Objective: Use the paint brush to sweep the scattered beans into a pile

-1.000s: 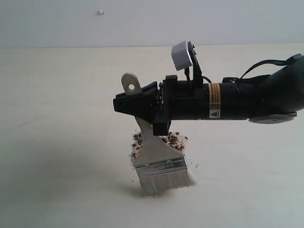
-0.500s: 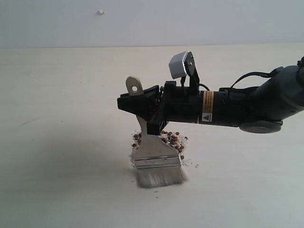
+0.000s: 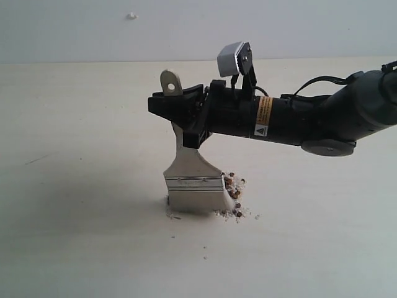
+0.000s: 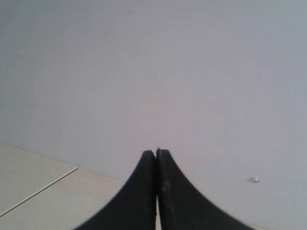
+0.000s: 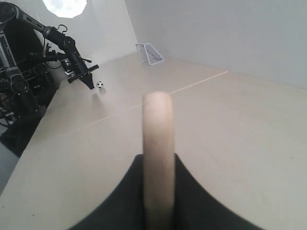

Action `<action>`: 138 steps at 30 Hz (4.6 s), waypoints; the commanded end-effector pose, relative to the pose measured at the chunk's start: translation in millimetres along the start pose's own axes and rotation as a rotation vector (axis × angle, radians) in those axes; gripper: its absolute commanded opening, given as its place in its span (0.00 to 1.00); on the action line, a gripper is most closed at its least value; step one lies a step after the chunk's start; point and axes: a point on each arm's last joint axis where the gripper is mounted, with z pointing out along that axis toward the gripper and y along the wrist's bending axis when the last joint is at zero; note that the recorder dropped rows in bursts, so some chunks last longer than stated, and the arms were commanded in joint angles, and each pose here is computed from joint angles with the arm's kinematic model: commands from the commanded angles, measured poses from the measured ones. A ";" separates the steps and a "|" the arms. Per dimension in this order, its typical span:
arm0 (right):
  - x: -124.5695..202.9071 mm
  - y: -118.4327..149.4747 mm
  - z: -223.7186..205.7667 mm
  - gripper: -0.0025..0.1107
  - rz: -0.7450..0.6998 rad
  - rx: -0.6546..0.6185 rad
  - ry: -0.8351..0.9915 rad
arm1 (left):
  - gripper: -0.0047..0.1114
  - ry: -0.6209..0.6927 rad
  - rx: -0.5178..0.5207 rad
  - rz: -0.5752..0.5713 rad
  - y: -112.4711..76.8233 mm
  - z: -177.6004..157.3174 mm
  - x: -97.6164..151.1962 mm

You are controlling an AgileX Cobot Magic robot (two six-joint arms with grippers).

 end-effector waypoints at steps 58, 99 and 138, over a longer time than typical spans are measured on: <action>11.6 23.9 -22.3 0.02 -0.143 0.045 0.021 | 0.04 -0.006 -0.001 -0.001 0.2 -0.6 0.1; 11.0 47.5 -159.4 0.02 0.267 0.949 -0.141 | 0.04 -0.006 -0.001 -0.001 0.2 -0.6 0.1; 2.1 16.5 -127.1 0.02 0.314 0.854 -0.173 | 0.04 -0.006 -0.001 -0.001 0.2 -0.6 0.1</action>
